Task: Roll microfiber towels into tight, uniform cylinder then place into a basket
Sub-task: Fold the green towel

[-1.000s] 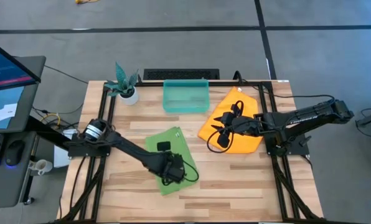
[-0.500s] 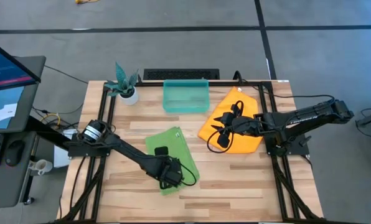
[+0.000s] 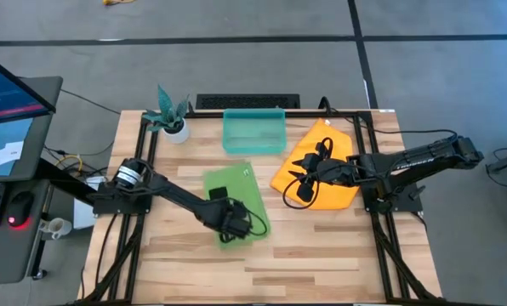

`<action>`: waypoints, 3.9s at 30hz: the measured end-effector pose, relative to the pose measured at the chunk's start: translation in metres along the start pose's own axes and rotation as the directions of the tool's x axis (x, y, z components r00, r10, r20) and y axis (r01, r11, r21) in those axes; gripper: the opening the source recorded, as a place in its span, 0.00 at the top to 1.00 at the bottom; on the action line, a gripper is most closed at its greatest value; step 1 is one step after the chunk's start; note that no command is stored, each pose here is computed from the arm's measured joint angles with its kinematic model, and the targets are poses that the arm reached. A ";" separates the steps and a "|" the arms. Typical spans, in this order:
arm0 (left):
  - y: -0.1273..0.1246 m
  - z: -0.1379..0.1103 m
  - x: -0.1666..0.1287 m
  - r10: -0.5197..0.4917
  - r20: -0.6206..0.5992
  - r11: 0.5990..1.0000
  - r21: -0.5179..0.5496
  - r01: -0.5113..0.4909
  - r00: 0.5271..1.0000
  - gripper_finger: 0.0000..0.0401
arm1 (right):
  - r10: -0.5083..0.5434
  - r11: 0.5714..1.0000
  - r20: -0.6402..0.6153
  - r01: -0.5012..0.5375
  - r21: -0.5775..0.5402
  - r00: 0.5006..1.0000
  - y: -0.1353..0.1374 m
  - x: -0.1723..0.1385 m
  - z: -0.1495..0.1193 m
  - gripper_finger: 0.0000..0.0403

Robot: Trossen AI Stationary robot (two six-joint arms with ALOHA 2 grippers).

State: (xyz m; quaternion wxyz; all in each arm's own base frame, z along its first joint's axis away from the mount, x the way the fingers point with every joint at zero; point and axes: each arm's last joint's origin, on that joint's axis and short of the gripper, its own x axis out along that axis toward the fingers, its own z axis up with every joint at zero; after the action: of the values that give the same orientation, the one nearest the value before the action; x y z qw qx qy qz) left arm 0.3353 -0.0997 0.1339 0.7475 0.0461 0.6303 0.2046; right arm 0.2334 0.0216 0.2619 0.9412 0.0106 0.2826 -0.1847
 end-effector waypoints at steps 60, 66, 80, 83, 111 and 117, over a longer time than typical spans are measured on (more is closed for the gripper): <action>-0.084 -0.057 -0.055 0.045 0.264 0.997 -0.065 -0.029 0.963 0.54 | 0.158 0.732 -0.209 -0.256 -0.631 0.965 0.152 0.086 -0.078 0.58; -0.084 -0.056 -0.053 0.035 0.263 0.998 -0.051 -0.022 0.964 0.46 | 0.118 0.684 -0.256 -0.266 -0.679 0.959 0.159 0.105 -0.093 0.58; -0.080 -0.074 -0.022 0.017 0.258 0.999 -0.042 -0.006 0.966 0.47 | 0.106 0.741 -0.285 -0.267 -0.616 0.953 0.145 0.128 -0.087 0.59; -0.080 -0.073 -0.022 0.016 0.269 1.000 -0.003 -0.016 0.963 0.50 | 0.124 0.758 -0.299 -0.285 -0.586 0.946 0.144 0.129 -0.087 0.64; -0.096 -0.063 -0.052 -0.014 0.315 0.988 0.150 -0.036 0.949 0.99 | 0.154 0.612 -0.319 -0.344 -0.712 0.935 0.164 0.111 -0.087 0.97; -0.102 -0.062 -0.070 -0.027 0.327 0.986 0.162 -0.028 0.945 1.00 | 0.140 0.581 -0.342 -0.357 -0.732 0.929 0.185 0.094 -0.068 0.95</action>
State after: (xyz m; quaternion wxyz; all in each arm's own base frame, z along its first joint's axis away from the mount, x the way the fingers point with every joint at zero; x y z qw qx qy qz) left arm 0.2926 -0.2296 0.1528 0.8355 0.1411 0.5118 0.1415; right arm 0.3352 0.1701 0.1391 0.8239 -0.3379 0.4450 0.0947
